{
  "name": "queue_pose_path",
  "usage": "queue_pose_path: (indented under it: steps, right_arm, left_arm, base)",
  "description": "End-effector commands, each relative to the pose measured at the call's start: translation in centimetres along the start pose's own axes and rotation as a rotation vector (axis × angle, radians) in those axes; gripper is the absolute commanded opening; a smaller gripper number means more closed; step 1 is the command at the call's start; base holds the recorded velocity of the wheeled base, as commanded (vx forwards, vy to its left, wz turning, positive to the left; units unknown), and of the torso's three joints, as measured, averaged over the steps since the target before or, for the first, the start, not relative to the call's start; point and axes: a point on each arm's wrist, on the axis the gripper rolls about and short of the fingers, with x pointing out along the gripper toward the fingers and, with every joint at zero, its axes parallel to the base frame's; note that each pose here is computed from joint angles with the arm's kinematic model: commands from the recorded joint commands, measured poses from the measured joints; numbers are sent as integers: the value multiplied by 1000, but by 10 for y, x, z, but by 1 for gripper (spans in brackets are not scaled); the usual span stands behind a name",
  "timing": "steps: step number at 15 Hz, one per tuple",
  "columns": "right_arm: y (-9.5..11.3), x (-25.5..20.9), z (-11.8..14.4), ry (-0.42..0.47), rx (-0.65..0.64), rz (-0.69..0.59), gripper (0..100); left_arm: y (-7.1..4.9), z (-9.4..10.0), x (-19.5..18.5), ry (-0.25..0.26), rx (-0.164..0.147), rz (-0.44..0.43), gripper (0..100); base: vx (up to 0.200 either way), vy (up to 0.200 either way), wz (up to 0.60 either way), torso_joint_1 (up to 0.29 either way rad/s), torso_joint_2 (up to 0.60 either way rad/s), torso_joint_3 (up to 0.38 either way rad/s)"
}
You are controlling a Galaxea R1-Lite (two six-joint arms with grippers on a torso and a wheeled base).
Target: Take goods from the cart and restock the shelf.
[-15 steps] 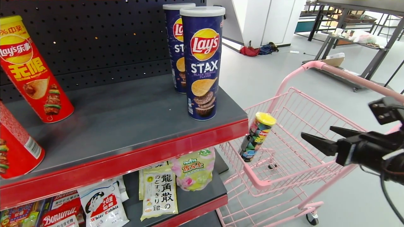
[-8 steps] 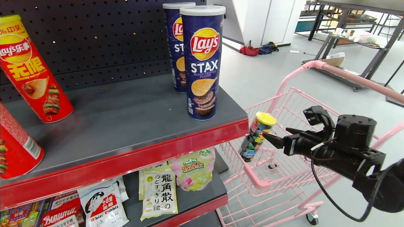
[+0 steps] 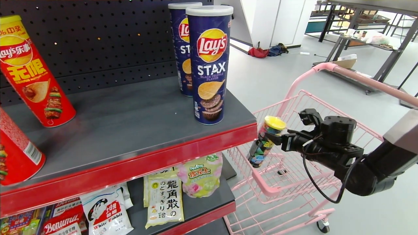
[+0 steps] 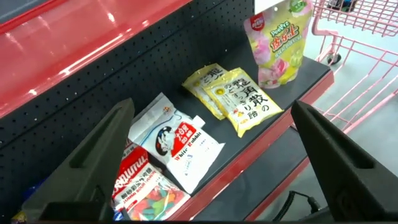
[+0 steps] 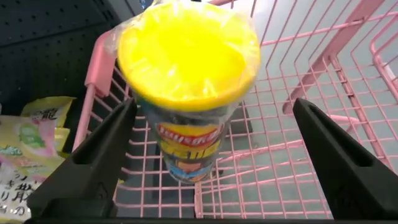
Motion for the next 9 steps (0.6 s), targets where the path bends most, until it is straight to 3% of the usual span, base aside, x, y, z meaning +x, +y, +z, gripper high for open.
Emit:
queue_pose_path:
  steps: [1,9]
  right_arm:
    - [-1,10,-5,8,3,2,100]
    - [6,30,-11,5,45,29,100]
  left_arm:
    - [-1,-2,1,6,1,-2,100]
    - [-1,-2,1,11,1,3,100]
  base:
    - [0,0,0,0,0,0]
    - [0,0,0,0,0,0]
